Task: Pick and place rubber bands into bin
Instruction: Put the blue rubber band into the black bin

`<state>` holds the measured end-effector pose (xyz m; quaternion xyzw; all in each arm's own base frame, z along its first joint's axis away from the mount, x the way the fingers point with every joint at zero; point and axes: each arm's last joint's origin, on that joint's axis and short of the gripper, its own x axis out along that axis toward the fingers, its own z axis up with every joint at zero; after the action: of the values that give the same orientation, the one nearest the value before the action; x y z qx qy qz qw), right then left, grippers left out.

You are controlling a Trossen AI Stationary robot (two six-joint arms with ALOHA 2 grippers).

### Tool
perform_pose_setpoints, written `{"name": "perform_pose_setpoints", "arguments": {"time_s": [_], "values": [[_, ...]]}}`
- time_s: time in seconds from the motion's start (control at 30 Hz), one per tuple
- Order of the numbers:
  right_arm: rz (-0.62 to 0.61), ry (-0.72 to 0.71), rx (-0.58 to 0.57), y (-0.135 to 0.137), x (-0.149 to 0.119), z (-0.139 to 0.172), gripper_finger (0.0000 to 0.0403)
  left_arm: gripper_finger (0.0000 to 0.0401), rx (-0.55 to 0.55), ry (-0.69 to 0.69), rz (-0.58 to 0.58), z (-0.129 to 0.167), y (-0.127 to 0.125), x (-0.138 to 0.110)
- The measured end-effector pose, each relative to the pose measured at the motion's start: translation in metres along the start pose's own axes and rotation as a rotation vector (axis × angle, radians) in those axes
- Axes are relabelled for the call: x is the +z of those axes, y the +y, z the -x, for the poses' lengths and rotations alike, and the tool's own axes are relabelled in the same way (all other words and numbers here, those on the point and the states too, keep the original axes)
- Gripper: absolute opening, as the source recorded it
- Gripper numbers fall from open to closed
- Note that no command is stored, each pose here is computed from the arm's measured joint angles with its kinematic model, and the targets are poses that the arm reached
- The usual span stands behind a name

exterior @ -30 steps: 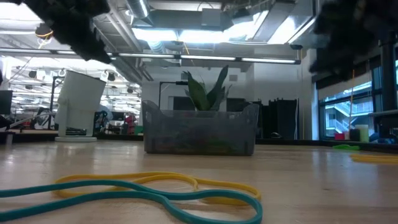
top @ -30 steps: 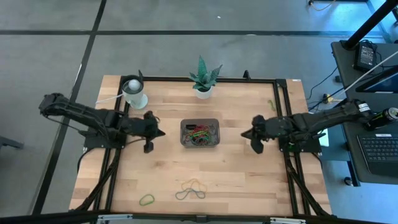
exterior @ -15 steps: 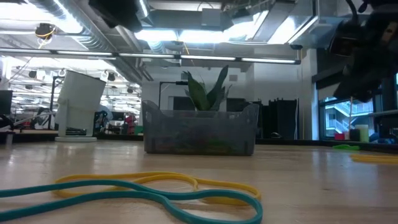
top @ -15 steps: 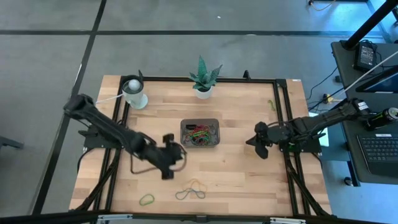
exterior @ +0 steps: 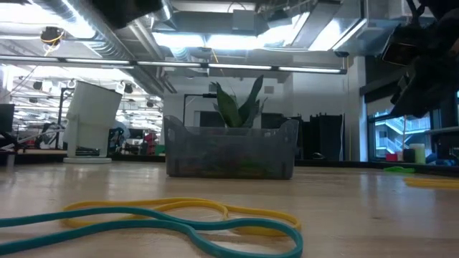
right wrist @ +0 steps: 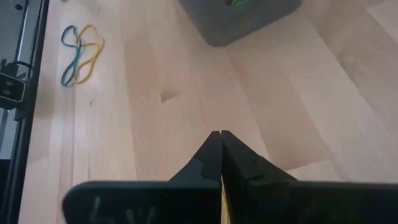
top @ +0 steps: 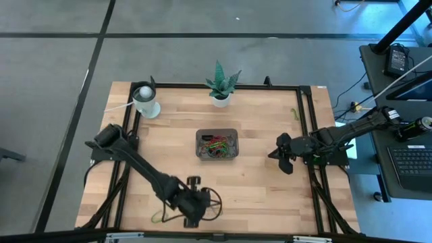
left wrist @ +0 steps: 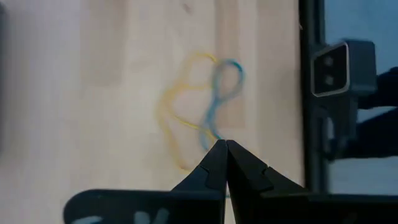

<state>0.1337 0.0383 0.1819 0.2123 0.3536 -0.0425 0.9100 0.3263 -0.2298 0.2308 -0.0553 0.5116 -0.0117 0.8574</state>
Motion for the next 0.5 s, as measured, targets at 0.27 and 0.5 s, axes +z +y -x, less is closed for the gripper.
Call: {"name": "perform_pose_setpoints", "arguments": {"time_s": [0.27,0.5], "values": [[0.046,0.020,0.024,0.001,-0.001,0.000,0.0000,0.0033,-0.032,0.133,0.317,-0.029,-0.019,-0.020],[0.061,0.022,0.022,0.000,-0.001,0.000,0.0000,0.0110,0.009,0.169,0.307,-0.049,-0.024,-0.031]]}}
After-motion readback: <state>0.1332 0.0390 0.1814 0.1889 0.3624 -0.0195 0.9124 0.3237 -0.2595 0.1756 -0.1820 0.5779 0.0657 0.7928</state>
